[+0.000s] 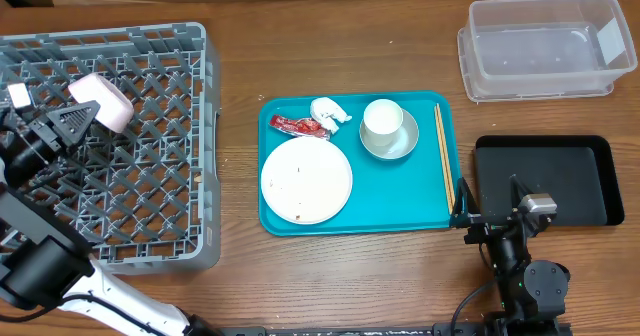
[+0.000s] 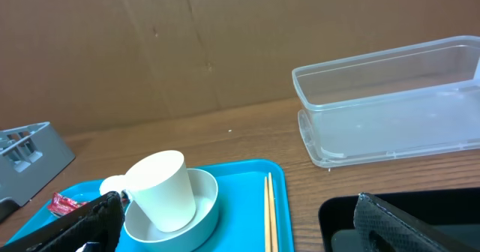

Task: Sort waste into correct bins and load items into the dishwasher
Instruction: 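Lift the pink bowl and carry it left over the dish rack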

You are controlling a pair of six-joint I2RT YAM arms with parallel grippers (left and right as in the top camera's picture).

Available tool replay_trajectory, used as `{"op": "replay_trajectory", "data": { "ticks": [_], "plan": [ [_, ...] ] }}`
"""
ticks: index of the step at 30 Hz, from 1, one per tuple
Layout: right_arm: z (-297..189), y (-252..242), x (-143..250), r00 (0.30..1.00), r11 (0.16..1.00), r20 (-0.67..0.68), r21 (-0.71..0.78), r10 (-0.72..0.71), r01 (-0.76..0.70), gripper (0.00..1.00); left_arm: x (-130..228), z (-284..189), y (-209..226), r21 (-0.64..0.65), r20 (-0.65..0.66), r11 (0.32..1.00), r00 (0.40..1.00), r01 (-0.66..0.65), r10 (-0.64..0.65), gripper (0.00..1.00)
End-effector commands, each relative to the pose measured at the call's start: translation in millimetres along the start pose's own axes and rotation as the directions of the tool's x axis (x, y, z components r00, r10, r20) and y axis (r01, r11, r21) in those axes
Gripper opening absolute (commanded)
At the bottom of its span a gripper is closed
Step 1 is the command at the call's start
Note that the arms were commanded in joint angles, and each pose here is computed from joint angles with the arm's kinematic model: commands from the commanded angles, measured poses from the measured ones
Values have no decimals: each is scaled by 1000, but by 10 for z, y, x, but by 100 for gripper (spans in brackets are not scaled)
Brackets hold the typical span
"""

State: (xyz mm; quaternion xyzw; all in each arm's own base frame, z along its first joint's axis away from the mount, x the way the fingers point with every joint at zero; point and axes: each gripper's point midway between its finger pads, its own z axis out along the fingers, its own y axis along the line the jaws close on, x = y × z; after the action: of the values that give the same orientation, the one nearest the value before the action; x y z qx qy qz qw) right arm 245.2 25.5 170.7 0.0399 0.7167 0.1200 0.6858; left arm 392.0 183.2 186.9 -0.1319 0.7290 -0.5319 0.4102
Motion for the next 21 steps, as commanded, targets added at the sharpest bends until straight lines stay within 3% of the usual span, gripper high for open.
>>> {"op": "replay_trajectory", "data": {
  "ticks": [1, 14, 16, 18, 21],
  "plan": [
    [0, -26, 5, 1000, 1000, 9, 10, 3, -3, 100, 41, -114, 131, -83, -21, 996, 1000, -15, 13, 4],
    [0, -26, 5, 1000, 1000, 9, 10, 3, -3, 100, -65, -120, 145, -72, -1, 992, 994, -105, 106, 4],
    [0, -26, 5, 1000, 1000, 9, 10, 3, -3, 100, -61, -124, 174, -87, -6, 992, 996, -87, 87, 5],
    [0, -26, 5, 1000, 1000, 9, 10, 3, -3, 100, -64, -140, 251, -126, -16, 990, 998, -58, 57, 12],
    [0, -26, 5, 1000, 1000, 9, 10, 3, -3, 100, -99, -241, 440, -224, 4, 972, 997, 73, -74, 8]
  ]
}}
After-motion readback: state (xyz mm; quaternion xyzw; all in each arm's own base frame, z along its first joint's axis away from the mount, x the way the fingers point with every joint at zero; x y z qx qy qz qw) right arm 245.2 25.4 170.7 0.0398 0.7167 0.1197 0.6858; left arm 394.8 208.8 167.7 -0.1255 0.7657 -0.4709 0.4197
